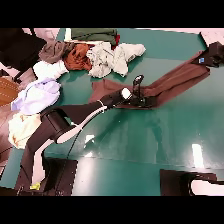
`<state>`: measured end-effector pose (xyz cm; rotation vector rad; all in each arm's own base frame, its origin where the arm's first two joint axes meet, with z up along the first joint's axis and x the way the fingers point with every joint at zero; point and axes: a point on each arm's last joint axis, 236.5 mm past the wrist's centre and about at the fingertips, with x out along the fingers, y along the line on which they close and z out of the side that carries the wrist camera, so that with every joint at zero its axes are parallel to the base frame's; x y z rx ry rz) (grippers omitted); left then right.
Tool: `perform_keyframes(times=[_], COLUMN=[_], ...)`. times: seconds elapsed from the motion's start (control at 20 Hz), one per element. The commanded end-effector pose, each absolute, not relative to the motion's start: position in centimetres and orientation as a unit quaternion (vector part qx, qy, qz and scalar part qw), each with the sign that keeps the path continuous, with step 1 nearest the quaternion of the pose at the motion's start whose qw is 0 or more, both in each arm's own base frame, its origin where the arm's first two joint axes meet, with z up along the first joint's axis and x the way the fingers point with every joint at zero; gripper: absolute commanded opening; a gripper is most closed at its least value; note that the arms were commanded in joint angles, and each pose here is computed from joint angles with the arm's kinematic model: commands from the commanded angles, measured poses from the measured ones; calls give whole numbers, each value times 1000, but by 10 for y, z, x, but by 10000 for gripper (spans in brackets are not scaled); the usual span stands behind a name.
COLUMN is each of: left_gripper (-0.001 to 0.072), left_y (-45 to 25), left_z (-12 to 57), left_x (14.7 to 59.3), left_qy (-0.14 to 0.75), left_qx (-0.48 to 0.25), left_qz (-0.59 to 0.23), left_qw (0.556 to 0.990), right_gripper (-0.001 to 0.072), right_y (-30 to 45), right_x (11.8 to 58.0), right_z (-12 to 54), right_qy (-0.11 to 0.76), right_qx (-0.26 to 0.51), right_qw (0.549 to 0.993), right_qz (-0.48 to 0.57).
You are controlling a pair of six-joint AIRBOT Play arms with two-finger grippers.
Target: Fold the shirts.
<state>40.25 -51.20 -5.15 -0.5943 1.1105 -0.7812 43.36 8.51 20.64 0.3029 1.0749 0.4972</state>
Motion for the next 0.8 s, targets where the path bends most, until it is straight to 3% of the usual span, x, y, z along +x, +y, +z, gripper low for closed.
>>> perform_keyframes(times=[0.0,0.2,0.35,0.5,0.75], left_gripper=[23,22,22,22,23], left_y=[-517,-478,-394,-295,-107], left_z=[-21,25,46,90,183], left_x=[405,389,393,423,454], left_qy=[501,550,601,584,509], left_qx=[-268,-175,-85,-37,14], left_qz=[-387,-469,-455,-380,-161], left_qw=[726,669,651,716,846], right_gripper=[32,32,32,32,32], right_y=[90,79,97,129,212], right_x=[432,435,439,446,460], right_z=[215,216,223,231,223], right_qy=[498,494,480,461,449], right_qx=[137,148,155,159,184], right_qw=[822,826,828,833,822], right_qz=[240,229,244,261,298])
